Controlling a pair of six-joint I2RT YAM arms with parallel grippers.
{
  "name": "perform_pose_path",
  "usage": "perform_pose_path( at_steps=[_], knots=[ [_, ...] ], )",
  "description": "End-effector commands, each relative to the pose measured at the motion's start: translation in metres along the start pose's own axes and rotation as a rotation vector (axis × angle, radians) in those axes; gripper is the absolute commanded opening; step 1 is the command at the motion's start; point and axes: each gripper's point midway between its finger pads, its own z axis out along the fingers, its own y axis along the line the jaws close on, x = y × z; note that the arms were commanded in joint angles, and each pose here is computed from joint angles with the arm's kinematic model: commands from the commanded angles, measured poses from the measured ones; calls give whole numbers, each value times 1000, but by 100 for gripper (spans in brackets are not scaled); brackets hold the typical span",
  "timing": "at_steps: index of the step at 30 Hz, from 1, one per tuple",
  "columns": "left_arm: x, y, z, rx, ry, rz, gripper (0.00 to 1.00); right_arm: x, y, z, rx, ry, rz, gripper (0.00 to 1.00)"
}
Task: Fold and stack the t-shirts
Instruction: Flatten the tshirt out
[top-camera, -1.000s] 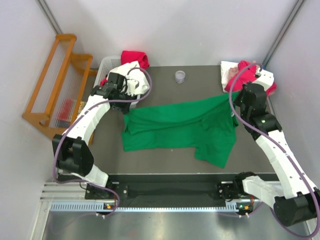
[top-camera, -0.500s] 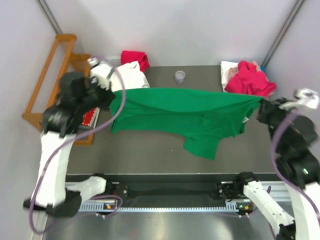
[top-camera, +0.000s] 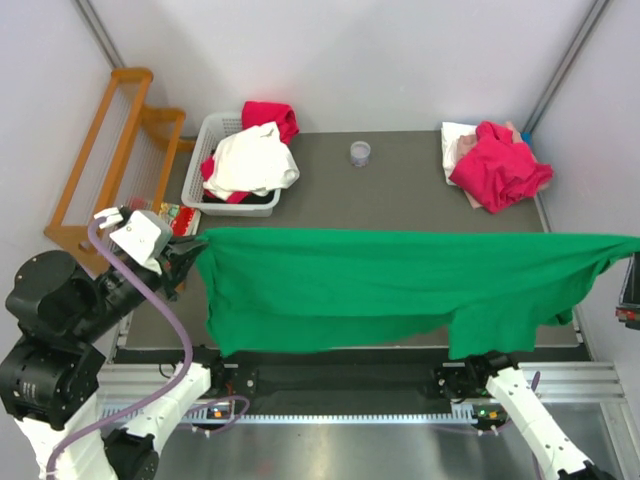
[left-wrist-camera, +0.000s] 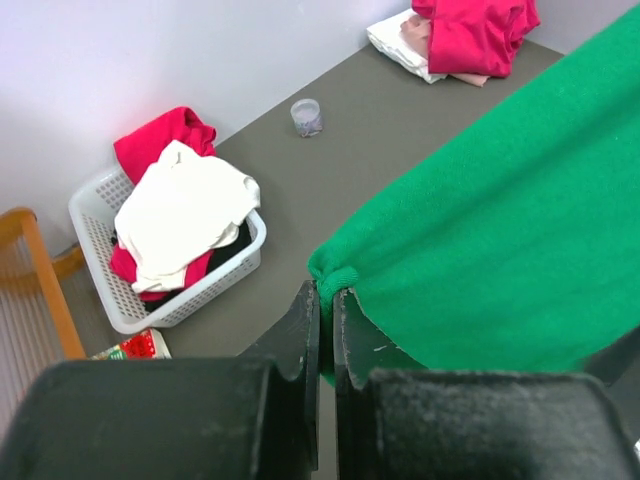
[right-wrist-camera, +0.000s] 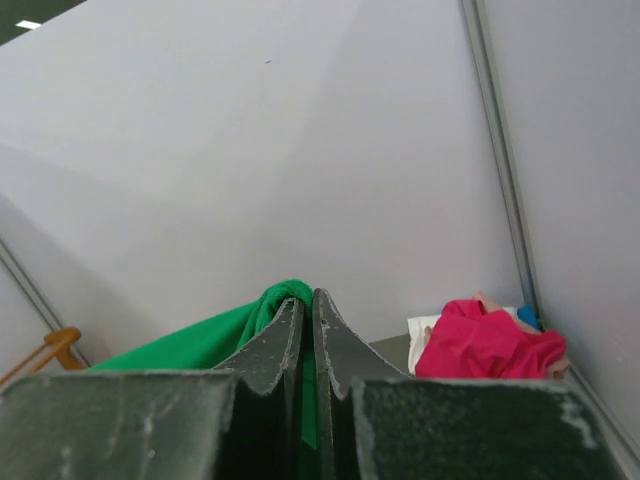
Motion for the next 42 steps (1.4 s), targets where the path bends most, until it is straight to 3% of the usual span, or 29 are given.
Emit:
perform_pose_path(
  at_steps=[1,6,10,13,19,22,23,26,29,34,42],
  knots=[
    [13,10,4,-45,19,38,1,31,-9,17,51,68,-47,0],
    [64,24,59,-15,122,21,1,122,-28,57,208,261,-66,0],
    [118,31,108,51,241,-13,0,244,-39,94,307,569,-153,0],
    [157,29,141,134,343,-61,0,320,-43,103,322,710,-174,0],
    [256,29,188,259,636,-148,0,406,-56,120,369,801,-187,0],
    [309,25,199,358,844,-206,0,435,-65,127,402,839,-211,0],
    [341,16,193,413,999,-281,0,440,-65,131,401,835,-208,0],
    [375,22,199,428,1153,-325,0,457,-67,135,399,848,-210,0],
    [391,36,210,363,1142,-292,0,467,-66,141,394,855,-208,0],
    [390,73,249,196,1020,-271,0,478,-70,145,400,870,-235,0],
    [377,94,259,137,961,-286,0,480,-71,148,393,871,-236,0]
  ],
)
